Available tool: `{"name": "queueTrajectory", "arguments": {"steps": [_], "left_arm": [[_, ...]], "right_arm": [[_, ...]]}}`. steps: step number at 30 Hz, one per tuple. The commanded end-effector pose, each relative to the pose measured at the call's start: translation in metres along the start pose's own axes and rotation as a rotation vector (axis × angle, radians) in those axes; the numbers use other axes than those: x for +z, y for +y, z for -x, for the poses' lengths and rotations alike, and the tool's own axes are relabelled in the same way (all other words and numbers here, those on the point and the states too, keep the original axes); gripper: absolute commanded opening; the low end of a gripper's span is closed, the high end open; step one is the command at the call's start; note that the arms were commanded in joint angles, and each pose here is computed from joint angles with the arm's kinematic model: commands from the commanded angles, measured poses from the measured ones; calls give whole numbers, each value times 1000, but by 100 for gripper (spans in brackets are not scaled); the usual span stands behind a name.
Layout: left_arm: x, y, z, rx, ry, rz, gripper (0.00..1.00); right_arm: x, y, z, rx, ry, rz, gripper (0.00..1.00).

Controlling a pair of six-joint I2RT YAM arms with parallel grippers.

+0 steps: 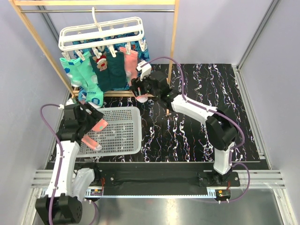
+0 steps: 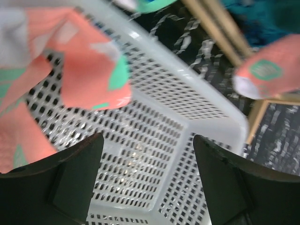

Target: Remove the socks clipped to the hanger

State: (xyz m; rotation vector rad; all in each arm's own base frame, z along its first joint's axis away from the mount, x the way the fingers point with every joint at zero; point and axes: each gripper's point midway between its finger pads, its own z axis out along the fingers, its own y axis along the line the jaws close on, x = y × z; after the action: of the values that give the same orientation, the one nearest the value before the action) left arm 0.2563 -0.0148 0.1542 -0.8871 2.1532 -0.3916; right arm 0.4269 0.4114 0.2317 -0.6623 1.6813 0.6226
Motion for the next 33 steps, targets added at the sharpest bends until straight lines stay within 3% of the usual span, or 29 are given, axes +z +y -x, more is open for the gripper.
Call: {"name": "queueTrajectory", "arguments": {"steps": [1,9,14,16,20,23,33], "left_arm": [[-35,-58,39,132,-132,-250,82],[-39,-87,28,172,-91,-409,83],[-36,-103,18,220,-65,-441,82],[-34,-111,10,256,-42,-447,81],[-39,-136,2,344,-41,-481,81],[-43,-156,-4,404,-45,-524,81],[-71,-203,-3,446,-97,-742,86]], "right_arm": [[9,-14,38,-86,-108,-80,75],[29,-13,23,-121,-72,-59,73],[27,-12,19,-84,-50,-57,47],[16,-9,26,-52,-50,-57,39],[-12,5,49,-12,-48,2,12],[-35,17,69,53,-46,49,0],[-86,54,108,285,-46,185,0]]}}
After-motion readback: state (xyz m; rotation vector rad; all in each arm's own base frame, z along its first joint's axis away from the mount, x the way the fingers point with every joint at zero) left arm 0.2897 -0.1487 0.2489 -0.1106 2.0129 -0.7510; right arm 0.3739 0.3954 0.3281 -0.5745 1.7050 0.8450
